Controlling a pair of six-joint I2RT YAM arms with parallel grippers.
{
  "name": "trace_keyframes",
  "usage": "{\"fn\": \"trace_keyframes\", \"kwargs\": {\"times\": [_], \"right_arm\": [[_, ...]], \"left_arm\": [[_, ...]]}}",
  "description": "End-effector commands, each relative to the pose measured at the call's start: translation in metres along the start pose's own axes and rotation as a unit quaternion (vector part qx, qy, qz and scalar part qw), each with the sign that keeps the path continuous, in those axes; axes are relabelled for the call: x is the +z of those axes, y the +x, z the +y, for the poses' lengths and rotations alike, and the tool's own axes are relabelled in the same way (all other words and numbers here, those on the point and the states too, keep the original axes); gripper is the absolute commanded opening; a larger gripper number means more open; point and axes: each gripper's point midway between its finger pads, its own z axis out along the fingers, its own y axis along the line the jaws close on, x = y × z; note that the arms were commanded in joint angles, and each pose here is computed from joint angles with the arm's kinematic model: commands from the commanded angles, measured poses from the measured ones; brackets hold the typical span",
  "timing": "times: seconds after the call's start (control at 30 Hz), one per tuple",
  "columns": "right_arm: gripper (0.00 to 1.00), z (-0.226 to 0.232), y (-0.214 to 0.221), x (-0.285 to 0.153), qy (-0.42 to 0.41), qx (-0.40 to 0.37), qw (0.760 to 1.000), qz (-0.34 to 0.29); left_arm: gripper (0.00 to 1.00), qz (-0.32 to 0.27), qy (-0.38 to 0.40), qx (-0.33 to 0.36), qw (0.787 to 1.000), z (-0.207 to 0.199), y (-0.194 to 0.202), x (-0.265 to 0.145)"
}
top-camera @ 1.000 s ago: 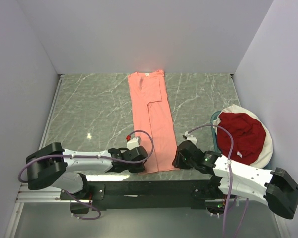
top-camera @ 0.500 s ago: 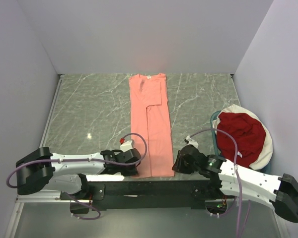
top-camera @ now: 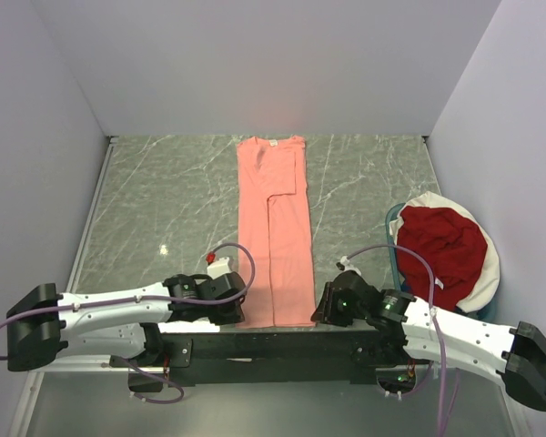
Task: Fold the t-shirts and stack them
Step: Fold the tshirt
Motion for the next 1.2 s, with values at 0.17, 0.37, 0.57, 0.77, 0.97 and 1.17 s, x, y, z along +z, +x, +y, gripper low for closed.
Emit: {"fn": "trace_keyframes", "kwargs": {"times": [0.17,0.37,0.57,0.77,0.97,1.17], "right_arm": [[0.37,-0.009,0.019,0.005,-0.001,0.021,0.999,0.033],[0.37,-0.009,0.023,0.006,-0.011,0.037,0.998,0.039],[0.36,-0.012,0.025,0.008,-0.014,0.045,0.998,0.039],[0.33,-0.013,0.026,0.010,-0.018,0.053,0.998,0.037],[0.26,-0.012,0.025,0.008,-0.021,0.056,0.998,0.032],[0.11,-0.001,0.018,0.000,-0.039,0.053,0.998,0.021]], "left_arm": [[0.38,0.006,0.025,-0.044,0.999,0.003,0.000,-0.003],[0.43,0.021,0.029,-0.044,0.998,0.004,0.009,0.010],[0.43,0.032,0.023,-0.057,0.998,0.015,0.017,0.020],[0.39,0.035,0.014,-0.062,0.997,0.022,0.020,0.025],[0.25,0.036,0.006,-0.063,0.997,0.025,0.021,0.023],[0.08,0.036,0.013,-0.059,0.998,0.020,0.019,0.019]]}}
